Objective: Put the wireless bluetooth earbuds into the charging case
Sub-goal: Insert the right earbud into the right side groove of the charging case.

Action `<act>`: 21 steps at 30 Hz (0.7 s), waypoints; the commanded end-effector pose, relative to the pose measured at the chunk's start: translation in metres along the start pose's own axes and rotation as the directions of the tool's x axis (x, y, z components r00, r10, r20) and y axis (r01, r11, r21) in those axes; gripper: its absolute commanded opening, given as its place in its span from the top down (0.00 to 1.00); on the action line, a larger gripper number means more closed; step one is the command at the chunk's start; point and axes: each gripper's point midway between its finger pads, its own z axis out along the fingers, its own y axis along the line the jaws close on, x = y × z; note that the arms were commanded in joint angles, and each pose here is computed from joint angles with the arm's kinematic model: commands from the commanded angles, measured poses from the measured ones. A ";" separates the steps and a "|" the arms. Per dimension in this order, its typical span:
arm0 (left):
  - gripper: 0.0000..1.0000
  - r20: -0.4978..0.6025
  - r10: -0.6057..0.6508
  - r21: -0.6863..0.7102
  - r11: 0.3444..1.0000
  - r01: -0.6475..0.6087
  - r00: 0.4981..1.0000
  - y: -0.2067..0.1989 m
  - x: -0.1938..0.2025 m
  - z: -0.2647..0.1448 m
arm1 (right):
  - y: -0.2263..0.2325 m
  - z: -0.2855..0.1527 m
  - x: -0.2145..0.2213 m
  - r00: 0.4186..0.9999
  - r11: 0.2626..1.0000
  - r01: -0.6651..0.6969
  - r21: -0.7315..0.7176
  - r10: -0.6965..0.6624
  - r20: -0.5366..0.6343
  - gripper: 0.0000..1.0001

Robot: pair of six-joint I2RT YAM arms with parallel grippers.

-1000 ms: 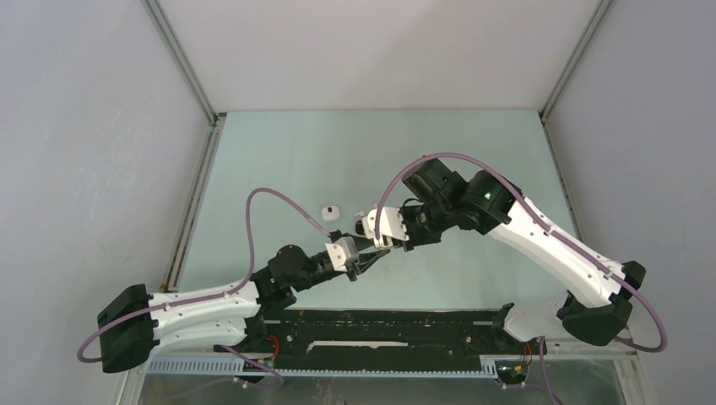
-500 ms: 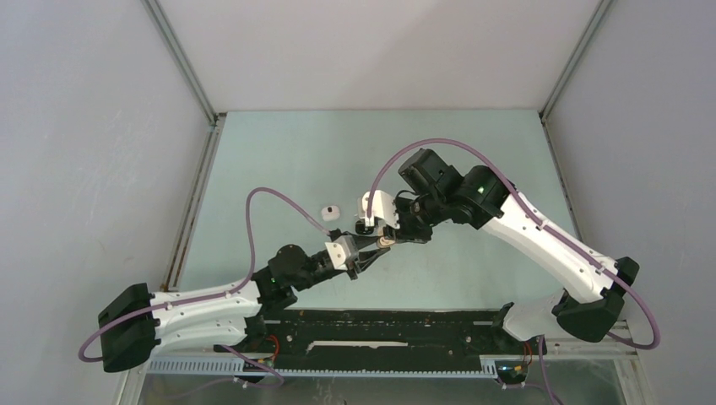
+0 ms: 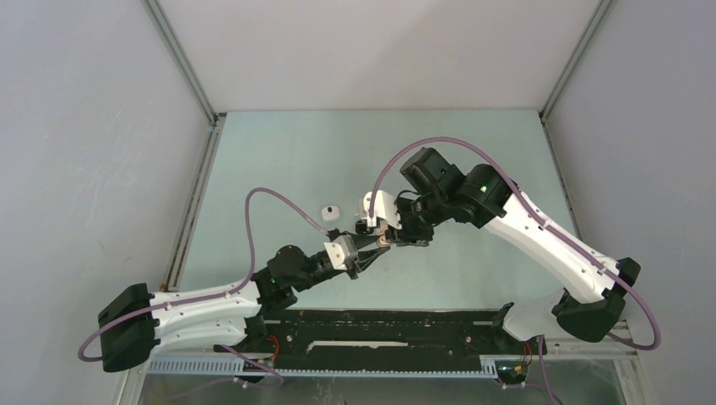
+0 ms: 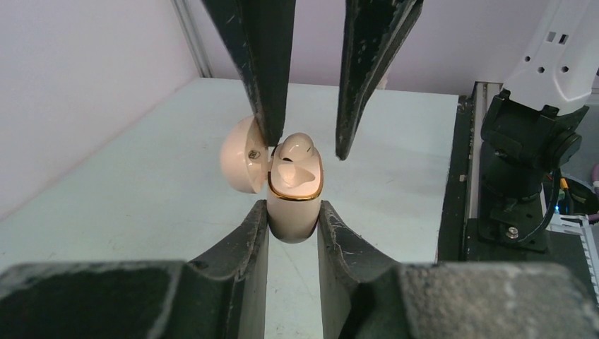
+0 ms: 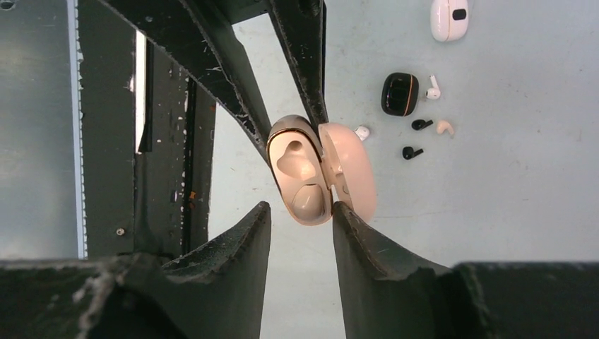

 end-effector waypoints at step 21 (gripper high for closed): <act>1.00 0.189 -0.102 -0.162 0.978 0.133 0.977 0.029 -0.057 -0.031 | -0.099 -0.042 0.051 0.922 0.915 -0.356 0.192 0.310 0.231 0.66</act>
